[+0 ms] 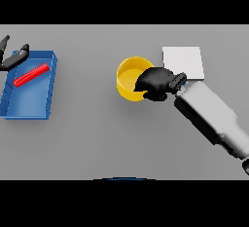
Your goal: Pick up the red beaker and tilt it to pour out 1 green nut into yellow bowl. Pick up the yellow bowl and place it on the metallic measuring scale.
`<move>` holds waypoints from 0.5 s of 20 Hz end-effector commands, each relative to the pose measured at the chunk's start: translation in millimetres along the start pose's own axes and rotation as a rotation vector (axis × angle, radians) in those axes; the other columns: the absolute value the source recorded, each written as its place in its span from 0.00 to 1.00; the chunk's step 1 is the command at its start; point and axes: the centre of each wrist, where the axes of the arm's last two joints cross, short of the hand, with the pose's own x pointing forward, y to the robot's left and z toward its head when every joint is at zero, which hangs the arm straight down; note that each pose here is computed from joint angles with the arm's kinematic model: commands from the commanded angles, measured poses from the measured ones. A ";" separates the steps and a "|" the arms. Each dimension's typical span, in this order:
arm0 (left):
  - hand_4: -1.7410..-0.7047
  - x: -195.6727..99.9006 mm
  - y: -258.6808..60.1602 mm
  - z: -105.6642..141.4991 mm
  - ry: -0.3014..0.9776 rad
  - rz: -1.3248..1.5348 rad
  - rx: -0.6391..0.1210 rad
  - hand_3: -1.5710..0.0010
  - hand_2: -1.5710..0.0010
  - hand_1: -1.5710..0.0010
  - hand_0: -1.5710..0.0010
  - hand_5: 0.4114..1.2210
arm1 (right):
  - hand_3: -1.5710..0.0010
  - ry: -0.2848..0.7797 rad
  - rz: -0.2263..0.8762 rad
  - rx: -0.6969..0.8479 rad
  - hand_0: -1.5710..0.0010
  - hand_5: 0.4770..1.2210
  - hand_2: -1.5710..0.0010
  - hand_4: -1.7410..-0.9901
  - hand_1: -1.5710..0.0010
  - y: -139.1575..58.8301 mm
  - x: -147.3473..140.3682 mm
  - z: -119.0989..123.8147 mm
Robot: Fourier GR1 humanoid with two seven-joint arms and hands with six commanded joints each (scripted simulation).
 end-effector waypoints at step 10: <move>0.89 3.9 2.4 0.8 -0.004 0.046 -0.012 1.00 1.00 1.00 1.00 0.38 | 0.25 0.157 0.003 -0.086 0.02 1.00 0.05 0.00 0.00 -21.5 -13.6 33.3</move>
